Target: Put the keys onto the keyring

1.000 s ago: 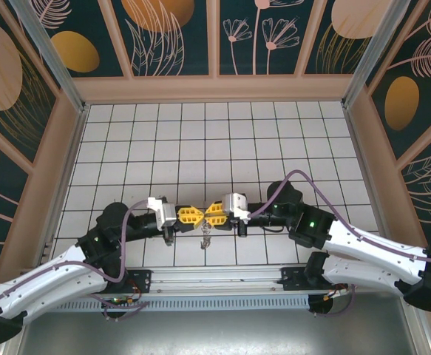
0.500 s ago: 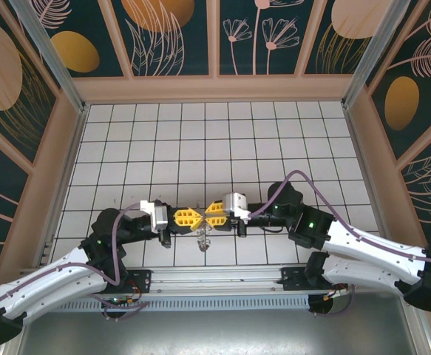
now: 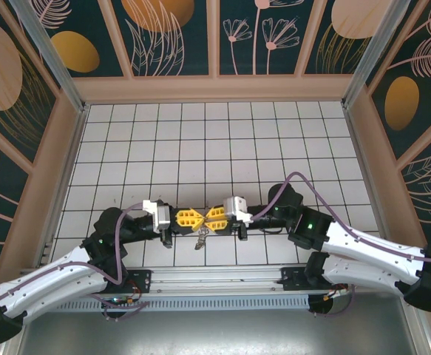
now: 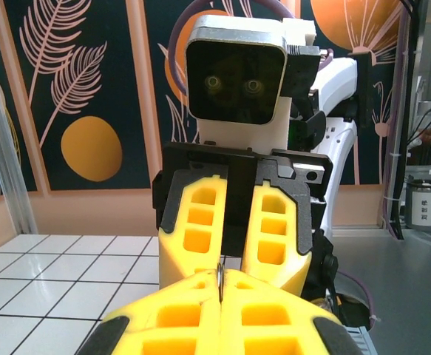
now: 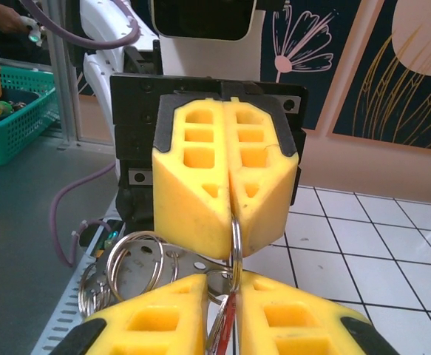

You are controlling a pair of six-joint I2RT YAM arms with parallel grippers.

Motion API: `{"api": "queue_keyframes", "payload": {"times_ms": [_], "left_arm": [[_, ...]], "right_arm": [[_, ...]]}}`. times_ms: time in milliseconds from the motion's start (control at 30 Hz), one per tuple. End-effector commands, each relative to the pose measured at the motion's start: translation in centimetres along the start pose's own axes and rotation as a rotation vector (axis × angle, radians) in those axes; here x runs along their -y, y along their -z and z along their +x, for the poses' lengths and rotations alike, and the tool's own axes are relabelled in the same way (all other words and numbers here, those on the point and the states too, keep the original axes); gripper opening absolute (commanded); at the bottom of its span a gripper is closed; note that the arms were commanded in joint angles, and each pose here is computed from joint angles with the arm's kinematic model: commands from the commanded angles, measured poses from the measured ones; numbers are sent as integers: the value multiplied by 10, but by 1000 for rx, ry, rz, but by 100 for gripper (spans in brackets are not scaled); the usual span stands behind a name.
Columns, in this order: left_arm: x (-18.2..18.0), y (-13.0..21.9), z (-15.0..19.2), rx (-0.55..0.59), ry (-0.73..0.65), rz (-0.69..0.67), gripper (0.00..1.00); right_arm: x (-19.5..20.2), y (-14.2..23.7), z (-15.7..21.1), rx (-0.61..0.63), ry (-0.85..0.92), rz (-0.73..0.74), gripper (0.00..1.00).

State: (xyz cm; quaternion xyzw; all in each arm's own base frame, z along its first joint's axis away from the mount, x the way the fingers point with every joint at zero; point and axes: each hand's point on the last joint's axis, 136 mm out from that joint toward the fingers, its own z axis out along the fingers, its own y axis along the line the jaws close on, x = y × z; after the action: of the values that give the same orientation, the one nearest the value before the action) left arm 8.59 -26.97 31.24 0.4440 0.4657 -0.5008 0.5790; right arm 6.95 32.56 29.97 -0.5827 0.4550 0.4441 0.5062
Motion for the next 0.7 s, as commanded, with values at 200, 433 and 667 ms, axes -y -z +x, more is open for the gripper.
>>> {"api": "queue_keyframes", "payload": {"times_ms": [200,433,667], "left_arm": [[2,-2,-25,63,-44,13,0],[2,-3,-20,28,-32,19,0],[-15,-4,6,-168,3,-71,8]], "right_arm": [[-6,5,-17,80,27,-19,14],[2,4,-18,74,34,21,3],[11,5,-9,-20,57,70,0]]}}
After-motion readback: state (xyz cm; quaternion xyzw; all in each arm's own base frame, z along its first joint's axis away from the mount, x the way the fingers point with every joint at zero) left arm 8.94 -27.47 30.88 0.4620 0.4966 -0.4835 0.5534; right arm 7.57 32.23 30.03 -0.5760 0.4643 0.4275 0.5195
